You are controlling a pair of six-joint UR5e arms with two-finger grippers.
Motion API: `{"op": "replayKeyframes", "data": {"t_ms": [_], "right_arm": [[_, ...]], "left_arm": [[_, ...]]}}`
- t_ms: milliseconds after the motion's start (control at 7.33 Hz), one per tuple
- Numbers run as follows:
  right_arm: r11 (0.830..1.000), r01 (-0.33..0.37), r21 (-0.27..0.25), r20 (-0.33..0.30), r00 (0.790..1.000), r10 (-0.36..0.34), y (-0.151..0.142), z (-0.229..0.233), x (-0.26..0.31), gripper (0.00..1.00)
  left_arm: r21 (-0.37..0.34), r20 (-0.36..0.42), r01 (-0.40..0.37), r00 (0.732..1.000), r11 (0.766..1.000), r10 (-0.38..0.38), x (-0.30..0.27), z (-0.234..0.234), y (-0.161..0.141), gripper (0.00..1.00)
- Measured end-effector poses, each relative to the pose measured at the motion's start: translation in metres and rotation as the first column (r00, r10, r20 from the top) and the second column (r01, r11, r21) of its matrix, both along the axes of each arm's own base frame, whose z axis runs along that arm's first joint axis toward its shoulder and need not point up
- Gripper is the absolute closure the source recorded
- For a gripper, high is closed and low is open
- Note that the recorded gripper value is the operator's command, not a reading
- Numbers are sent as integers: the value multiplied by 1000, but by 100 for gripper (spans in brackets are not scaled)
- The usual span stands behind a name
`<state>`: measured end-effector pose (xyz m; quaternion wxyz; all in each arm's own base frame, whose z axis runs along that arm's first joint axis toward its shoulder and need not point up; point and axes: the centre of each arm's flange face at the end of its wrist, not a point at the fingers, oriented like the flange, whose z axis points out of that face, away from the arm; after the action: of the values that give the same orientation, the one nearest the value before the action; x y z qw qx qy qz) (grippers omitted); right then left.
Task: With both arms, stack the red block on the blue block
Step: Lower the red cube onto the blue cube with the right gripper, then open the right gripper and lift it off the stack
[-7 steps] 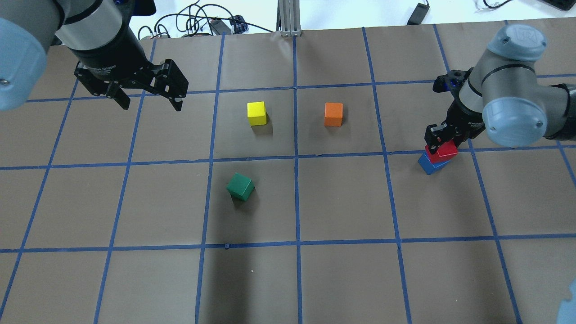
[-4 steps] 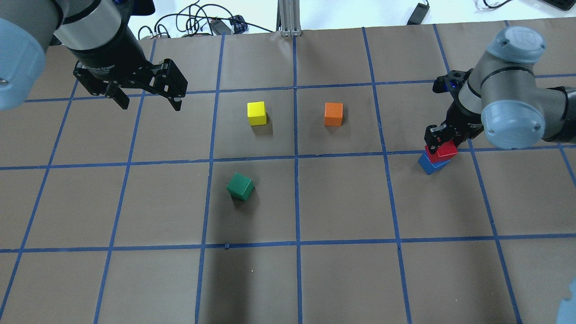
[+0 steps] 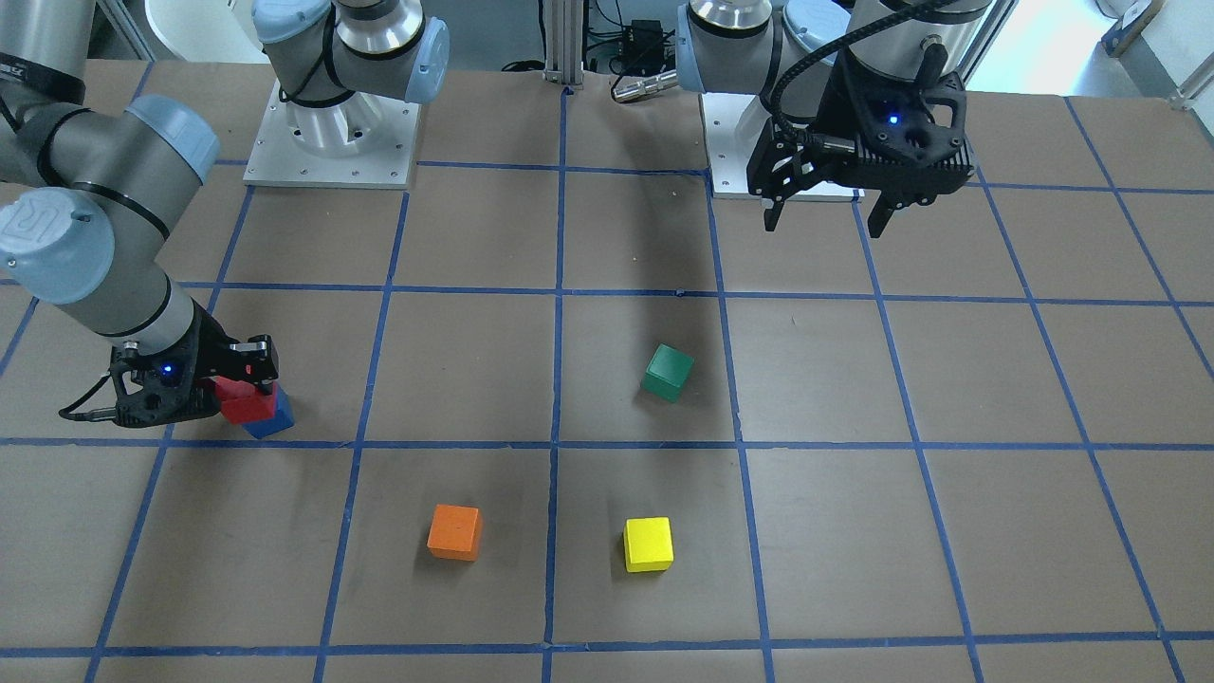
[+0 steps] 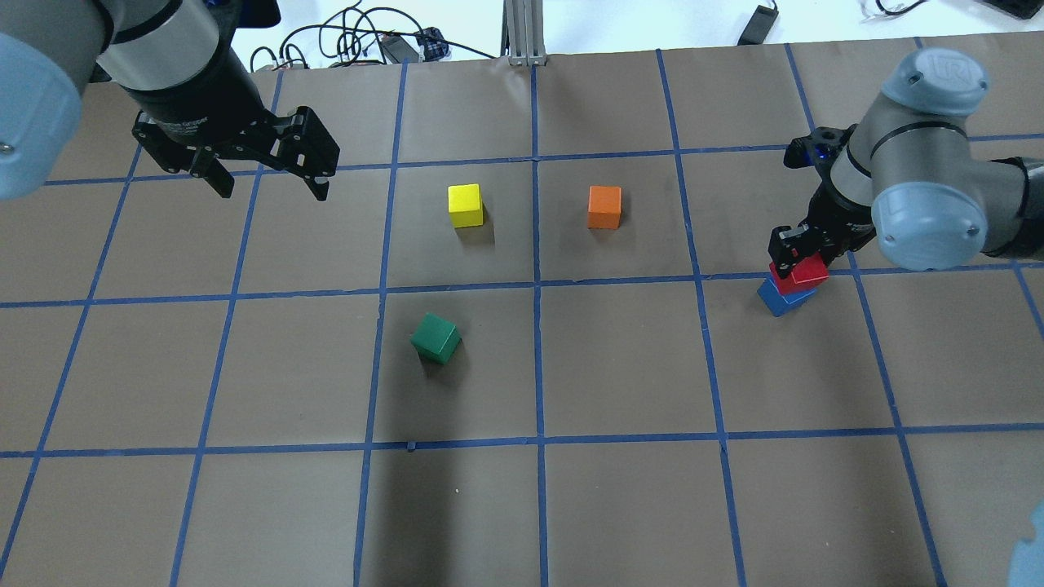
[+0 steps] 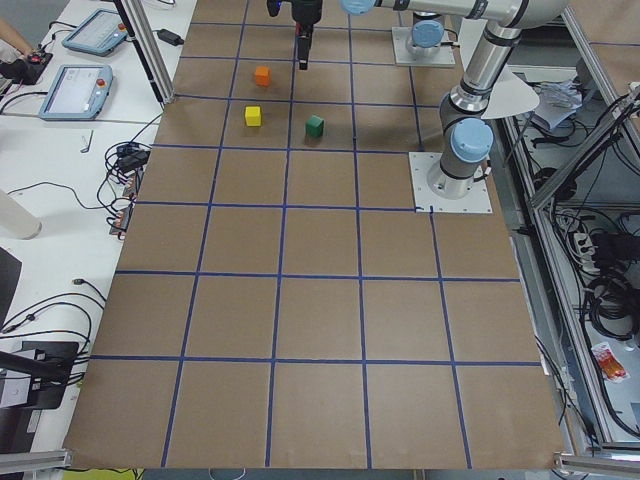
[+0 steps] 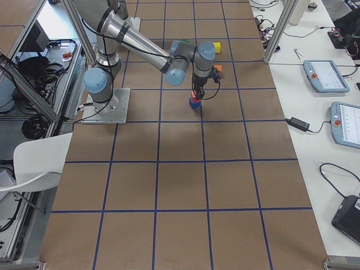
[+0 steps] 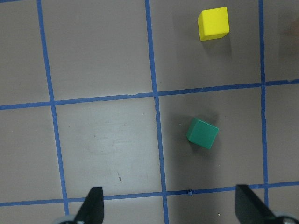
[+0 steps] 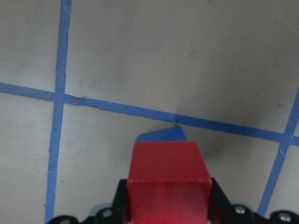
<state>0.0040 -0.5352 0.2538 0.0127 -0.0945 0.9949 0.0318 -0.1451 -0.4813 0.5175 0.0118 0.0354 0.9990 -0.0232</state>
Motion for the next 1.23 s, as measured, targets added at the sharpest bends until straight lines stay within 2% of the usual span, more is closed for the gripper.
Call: {"op": "replayKeyframes", "data": {"t_ms": [136, 409, 682, 955, 1227], "right_arm": [[1000, 0, 0, -1, 1000, 0, 0, 0, 0, 2], [1000, 1, 1, -3, 1000, -1, 0, 0, 0, 0], [1000, 7, -4, -40, 999, -7, -3, 12, -5, 0], [1000, 13, 5, -54, 998, -13, -18, 53, -10, 0], [996, 60, 62, -46, 997, -57, -33, 129, -11, 0]], "left_arm": [[0, 0, 0, 1000, 1000, 0, 0, 0, 0, 0], [0, 0, -1, 1000, 1000, 1, 1, 0, 0, 0], [0, 0, -3, 1000, 1000, 3, 1, 0, 0, 0], [-2, 1, -2, 1000, 1000, 2, 2, 1, 0, 0], [-1, 2, -1, 1000, 1000, 1, 2, 1, 1, 0]]}}
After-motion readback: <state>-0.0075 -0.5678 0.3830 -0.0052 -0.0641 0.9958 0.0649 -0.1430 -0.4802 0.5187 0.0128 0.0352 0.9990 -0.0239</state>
